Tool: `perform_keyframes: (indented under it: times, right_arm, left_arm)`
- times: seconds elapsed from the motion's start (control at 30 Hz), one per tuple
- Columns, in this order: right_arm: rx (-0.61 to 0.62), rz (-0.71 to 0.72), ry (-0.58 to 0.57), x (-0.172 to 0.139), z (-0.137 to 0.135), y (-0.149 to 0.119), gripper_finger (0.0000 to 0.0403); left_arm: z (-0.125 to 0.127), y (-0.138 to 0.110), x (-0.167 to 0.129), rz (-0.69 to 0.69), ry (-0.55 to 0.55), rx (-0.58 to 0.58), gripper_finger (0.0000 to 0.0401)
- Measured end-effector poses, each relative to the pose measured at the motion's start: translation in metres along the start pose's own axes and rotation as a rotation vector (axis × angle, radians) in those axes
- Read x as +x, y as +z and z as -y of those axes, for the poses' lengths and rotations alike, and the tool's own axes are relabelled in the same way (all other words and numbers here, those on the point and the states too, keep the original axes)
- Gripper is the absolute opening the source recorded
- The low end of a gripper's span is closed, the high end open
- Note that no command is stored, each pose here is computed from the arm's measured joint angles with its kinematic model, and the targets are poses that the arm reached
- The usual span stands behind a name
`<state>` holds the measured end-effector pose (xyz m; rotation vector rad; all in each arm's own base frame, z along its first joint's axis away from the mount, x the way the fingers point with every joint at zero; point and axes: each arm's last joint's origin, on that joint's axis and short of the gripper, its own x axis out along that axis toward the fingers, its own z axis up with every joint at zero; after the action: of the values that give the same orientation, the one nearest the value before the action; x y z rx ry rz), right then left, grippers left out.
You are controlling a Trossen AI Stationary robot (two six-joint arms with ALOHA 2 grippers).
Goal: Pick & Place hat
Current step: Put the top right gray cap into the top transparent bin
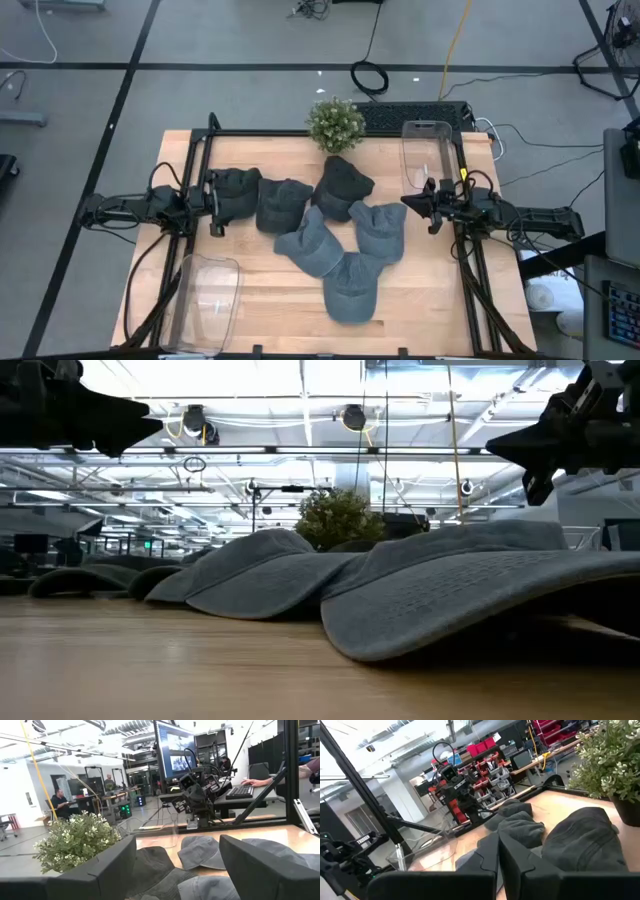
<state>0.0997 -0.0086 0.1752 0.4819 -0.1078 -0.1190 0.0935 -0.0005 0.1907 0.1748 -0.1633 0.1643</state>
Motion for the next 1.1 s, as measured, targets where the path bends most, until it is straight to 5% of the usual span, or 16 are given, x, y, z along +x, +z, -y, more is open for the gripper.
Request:
perform_keyframes:
  times: [0.3,0.53,0.7,0.93,1.1]
  right_arm:
    - [-0.136,0.104,-0.044,0.0,-0.001,0.008,0.0004]
    - [-0.352,0.002,0.025,0.001,-0.001,0.001,0.0004]
    - [-0.332,0.048,-0.169,0.003,0.004,0.002,0.0014]
    - [-0.33,0.034,-0.116,0.01,0.001,0.003,0.0134]
    - [-0.322,-0.139,-0.067,0.022,-0.007,-0.007,0.0231]
  left_arm:
    - [0.0,0.0,0.0,0.0,-0.001,0.0,0.0294]
    - [0.0,0.0,0.0,0.0,0.0,0.0,0.0294]
    - [0.0,0.0,0.0,0.0,0.0,0.0,0.0294]
    - [0.0,0.0,0.0,0.0,0.0,0.0,0.0294]
    - [0.0,0.0,0.0,0.0,-0.001,0.0,0.0294]
